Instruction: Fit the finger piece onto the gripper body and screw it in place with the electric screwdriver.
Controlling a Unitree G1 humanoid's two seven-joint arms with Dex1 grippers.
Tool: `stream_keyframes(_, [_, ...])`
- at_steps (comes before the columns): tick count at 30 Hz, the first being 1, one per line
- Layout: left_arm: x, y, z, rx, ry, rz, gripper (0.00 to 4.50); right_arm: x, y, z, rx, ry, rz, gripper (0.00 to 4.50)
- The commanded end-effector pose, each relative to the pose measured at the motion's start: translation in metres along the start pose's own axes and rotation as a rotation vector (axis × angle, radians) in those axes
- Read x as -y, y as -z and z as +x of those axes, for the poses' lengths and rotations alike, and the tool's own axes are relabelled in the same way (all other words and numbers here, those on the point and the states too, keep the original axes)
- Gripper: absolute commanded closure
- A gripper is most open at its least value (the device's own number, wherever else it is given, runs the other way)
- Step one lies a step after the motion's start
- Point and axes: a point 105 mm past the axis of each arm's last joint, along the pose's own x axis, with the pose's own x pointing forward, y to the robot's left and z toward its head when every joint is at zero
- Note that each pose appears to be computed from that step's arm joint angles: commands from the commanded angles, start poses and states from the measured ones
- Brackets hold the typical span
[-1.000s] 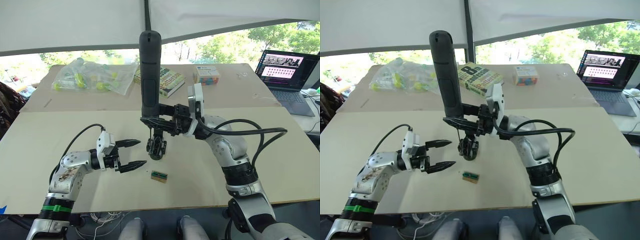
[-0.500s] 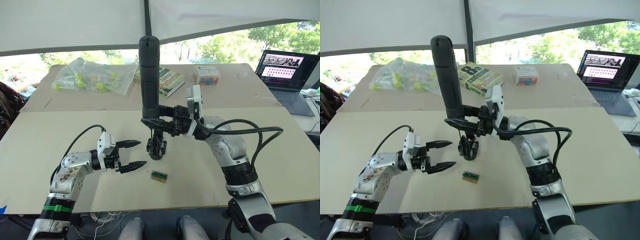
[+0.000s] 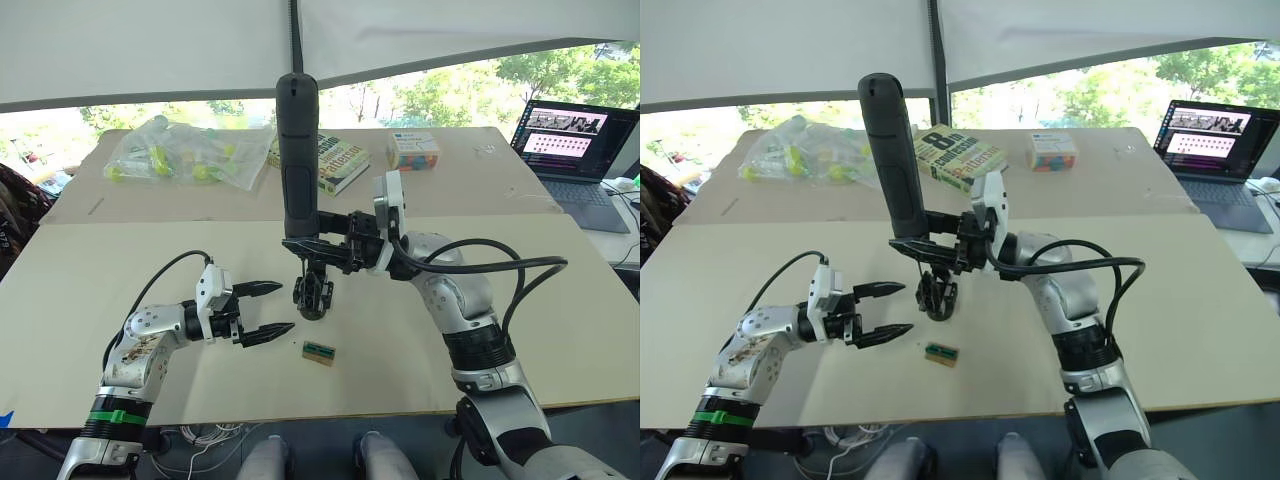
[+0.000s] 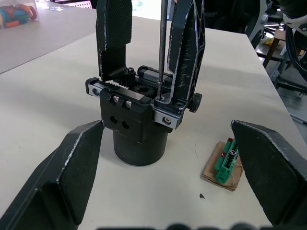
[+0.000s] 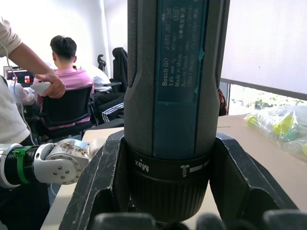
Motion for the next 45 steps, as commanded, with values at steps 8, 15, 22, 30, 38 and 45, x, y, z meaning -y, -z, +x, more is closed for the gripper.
stream_keyframes(8, [-0.0011, -0.0062, 0.0025, 0.017, -0.002, 0.04, 0.0, -0.0022, -0.0144, -0.0013, 0.046, -0.014, -0.039, 2.59])
stream_keyframes(15, [-0.0001, -0.0054, 0.0024, 0.015, -0.001, 0.037, 0.0, -0.003, -0.0136, -0.0007, 0.045, -0.018, -0.029, 2.59])
stream_keyframes(22, [0.0005, -0.0053, 0.0028, 0.012, -0.001, 0.034, 0.0, -0.0031, -0.0126, -0.0018, 0.039, -0.018, -0.025, 2.59])
stream_keyframes(30, [0.0016, -0.0043, 0.0029, 0.012, -0.001, 0.029, 0.0, -0.0041, -0.0118, -0.0036, 0.031, -0.023, -0.023, 2.59])
stream_keyframes(38, [0.0027, -0.0031, 0.0043, 0.013, 0.0, 0.025, 0.0, -0.0042, -0.0114, -0.0051, 0.024, -0.027, -0.02, 2.59])
stream_keyframes(45, [0.0033, -0.0033, 0.0062, 0.016, 0.002, 0.024, 0.0, -0.0044, -0.0121, -0.0044, 0.022, -0.032, -0.018, 2.59])
